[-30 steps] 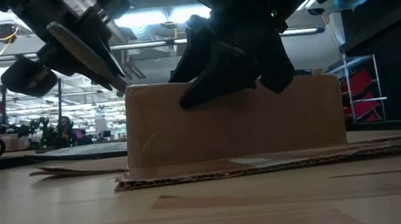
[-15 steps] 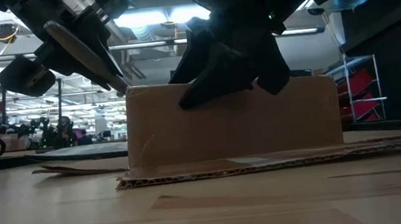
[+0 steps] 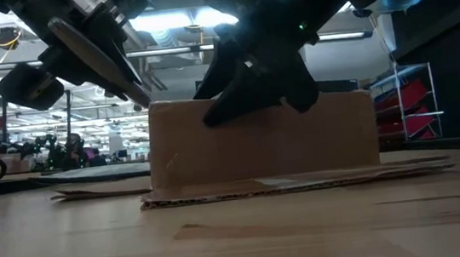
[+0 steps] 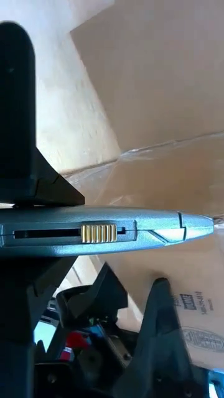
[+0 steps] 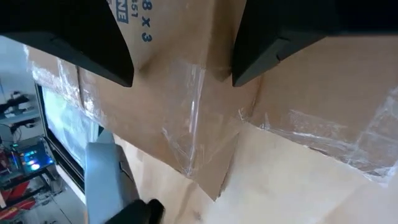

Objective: Unpack boxes
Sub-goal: Break down the box until it is fully flat

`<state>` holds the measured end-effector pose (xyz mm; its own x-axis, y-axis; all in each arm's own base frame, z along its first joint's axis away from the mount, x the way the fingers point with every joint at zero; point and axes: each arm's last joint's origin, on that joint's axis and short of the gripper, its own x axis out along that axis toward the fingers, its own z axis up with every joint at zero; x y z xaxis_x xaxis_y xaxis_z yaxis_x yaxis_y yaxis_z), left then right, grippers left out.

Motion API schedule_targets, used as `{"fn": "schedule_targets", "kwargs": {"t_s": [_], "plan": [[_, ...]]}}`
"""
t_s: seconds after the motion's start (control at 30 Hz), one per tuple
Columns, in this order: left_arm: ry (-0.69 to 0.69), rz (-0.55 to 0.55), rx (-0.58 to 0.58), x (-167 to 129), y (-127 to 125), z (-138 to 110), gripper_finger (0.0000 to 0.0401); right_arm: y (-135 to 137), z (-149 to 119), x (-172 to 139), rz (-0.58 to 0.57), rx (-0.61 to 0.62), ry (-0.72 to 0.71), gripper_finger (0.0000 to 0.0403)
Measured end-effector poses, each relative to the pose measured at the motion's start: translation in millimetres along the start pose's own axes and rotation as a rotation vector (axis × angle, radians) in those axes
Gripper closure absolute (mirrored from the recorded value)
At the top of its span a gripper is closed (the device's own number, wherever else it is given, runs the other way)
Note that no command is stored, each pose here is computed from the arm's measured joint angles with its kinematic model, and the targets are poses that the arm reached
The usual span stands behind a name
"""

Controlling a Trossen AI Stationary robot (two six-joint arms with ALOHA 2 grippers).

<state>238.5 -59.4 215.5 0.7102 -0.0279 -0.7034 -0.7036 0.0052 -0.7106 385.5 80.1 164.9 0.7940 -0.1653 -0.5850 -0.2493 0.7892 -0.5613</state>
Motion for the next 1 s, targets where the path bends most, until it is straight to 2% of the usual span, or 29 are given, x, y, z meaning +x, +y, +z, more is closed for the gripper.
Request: {"fn": "schedule_targets", "kwargs": {"t_s": [0.43,0.6,0.87,1.0], "plan": [[-0.006,-0.005,0.008,0.0,-0.4,0.1,0.0342,-3.1,-2.3,1.2,-0.009,-0.002,0.017,0.0146],[-0.004,0.002,0.033,0.0,0.2,0.0,0.0342,10.6,-0.5,-4.1,0.013,-0.021,0.058,0.0146],[0.001,0.008,0.083,-0.1,0.7,0.0,0.0342,35.8,17.0,-35.2,-0.010,0.042,0.069,0.0146],[0.000,0.010,0.102,-0.1,0.9,0.1,0.0342,35.8,28.1,-52.7,-0.091,0.058,0.039,0.0146]]}}
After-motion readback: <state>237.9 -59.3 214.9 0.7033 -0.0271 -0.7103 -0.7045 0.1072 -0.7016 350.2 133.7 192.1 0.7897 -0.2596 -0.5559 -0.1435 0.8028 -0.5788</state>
